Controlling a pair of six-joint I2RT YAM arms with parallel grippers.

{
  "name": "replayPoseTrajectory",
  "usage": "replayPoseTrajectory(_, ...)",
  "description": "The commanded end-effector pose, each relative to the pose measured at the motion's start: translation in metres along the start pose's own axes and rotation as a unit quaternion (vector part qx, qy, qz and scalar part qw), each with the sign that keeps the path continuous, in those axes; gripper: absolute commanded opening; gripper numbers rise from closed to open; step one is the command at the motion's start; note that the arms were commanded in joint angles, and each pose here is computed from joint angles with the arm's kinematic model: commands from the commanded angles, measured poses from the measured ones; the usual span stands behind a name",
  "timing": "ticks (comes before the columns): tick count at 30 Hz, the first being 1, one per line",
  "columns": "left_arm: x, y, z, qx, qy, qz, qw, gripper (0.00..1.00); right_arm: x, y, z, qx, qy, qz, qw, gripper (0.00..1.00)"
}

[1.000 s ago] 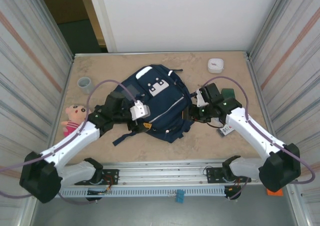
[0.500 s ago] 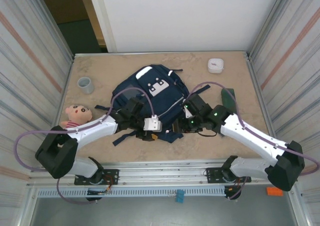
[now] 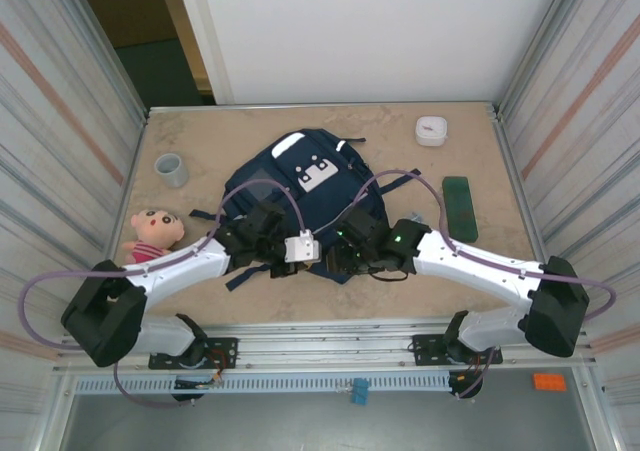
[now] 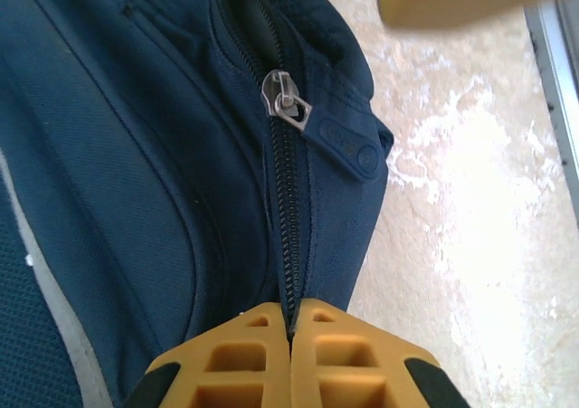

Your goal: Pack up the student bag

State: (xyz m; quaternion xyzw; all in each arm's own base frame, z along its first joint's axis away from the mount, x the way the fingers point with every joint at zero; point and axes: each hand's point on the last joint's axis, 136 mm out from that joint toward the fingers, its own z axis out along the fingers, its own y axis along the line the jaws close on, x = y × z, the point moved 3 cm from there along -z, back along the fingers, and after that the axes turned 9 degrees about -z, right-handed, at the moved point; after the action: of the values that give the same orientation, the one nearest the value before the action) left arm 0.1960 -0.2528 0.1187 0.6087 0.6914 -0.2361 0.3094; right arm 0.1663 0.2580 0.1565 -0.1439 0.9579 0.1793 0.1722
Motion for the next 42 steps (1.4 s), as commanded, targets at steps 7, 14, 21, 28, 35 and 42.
replayPoseTrajectory(7,-0.037,-0.009,-0.015,0.027,-0.115,-0.074,0.99,0.0,-0.02,0.002,0.009,0.016,-0.051,0.029,0.998,0.5)
replayPoseTrajectory(14,-0.044,-0.009,-0.021,0.026,-0.129,-0.074,0.989,0.0,-0.016,-0.03,0.011,0.125,-0.032,0.038,0.991,0.44)
replayPoseTrajectory(21,-0.048,-0.008,-0.022,0.025,-0.133,-0.076,0.988,0.0,-0.015,-0.048,0.005,0.19,-0.028,0.025,0.981,0.3)
replayPoseTrajectory(28,-0.048,-0.006,-0.022,0.022,-0.128,-0.071,0.989,0.0,-0.027,-0.016,0.019,0.112,-0.014,-0.068,0.991,0.2)
replayPoseTrajectory(35,-0.033,0.0,-0.022,0.001,-0.093,-0.061,0.994,0.0,-0.021,-0.026,0.014,0.102,0.022,-0.094,0.99,0.0)
replayPoseTrajectory(42,-0.014,0.007,-0.031,-0.014,-0.062,-0.056,0.996,0.0,-0.01,-0.075,0.001,0.086,0.042,-0.038,0.995,0.0)
